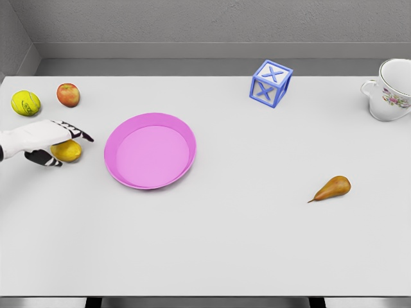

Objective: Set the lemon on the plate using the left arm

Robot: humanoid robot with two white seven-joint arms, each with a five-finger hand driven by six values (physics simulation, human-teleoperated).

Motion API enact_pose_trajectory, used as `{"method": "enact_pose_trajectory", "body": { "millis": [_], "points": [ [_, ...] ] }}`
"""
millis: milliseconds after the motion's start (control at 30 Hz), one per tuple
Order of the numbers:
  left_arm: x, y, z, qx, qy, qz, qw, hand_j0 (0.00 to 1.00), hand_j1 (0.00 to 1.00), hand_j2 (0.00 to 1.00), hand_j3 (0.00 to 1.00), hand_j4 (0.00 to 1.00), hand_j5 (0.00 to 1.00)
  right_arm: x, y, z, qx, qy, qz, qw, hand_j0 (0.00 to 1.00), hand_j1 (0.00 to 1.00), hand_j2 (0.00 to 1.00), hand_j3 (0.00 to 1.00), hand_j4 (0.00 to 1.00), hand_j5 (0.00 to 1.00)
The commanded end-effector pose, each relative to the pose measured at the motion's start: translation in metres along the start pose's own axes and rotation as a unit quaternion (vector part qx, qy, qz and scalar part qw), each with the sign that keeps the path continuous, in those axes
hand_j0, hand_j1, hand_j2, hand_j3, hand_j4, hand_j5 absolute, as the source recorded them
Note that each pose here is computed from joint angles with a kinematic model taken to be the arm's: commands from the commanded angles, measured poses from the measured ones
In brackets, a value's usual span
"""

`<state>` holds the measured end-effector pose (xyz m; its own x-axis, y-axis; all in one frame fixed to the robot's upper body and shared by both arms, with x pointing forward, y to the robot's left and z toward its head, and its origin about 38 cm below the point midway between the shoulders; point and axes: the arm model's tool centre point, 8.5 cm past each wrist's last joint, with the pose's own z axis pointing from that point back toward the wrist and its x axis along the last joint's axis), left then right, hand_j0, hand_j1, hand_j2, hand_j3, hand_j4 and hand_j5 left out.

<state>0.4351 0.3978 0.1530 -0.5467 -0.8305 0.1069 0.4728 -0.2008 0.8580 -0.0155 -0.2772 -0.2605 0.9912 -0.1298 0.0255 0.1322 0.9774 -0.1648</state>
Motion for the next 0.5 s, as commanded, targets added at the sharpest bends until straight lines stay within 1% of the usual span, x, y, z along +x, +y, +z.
{"method": "enact_pose_trajectory", "body": {
  "millis": [0,100,167,200,333,467],
  "points": [
    [0.0006,-0.0003,-0.0003,-0.001,-0.001,0.001,1.0000,0.73,0.73,0.73,0.73,0.73,0.73,0.0000,0.0000,0.0000,0.000,0.000,0.000,1.0000,1.00,1.00,1.00,1.00,1.00,1.00],
    [0.0029,-0.0032,-0.0031,-0.006,-0.004,0.000,1.0000,0.68,0.68,0.68,0.68,0.68,0.68,0.0000,0.0000,0.0000,0.000,0.000,0.000,1.0000,1.00,1.00,1.00,1.00,1.00,1.00],
    [0.0031,-0.0035,-0.0033,-0.007,-0.005,0.000,1.0000,0.68,0.68,0.68,0.68,0.68,0.68,0.0000,0.0000,0.0000,0.000,0.000,0.000,1.0000,1.00,1.00,1.00,1.00,1.00,1.00],
    [0.0036,-0.0036,-0.0039,-0.007,-0.005,0.000,1.0000,0.64,0.64,0.64,0.64,0.64,0.64,0.0000,0.0000,0.0000,0.000,0.000,0.000,1.0000,1.00,1.00,1.00,1.00,1.00,1.00],
    [0.0022,-0.0029,-0.0020,-0.006,-0.004,0.000,1.0000,0.59,0.59,0.59,0.59,0.59,0.59,0.0000,0.0000,0.0000,0.000,0.000,0.000,1.0000,1.00,1.00,1.00,1.00,1.00,1.00],
    [0.0021,-0.0011,-0.0010,-0.002,-0.004,0.001,1.0000,0.58,0.58,0.58,0.58,0.58,0.58,0.0000,0.0000,0.0000,0.000,0.000,0.000,1.0000,1.00,1.00,1.00,1.00,1.00,1.00]
  ]
}}
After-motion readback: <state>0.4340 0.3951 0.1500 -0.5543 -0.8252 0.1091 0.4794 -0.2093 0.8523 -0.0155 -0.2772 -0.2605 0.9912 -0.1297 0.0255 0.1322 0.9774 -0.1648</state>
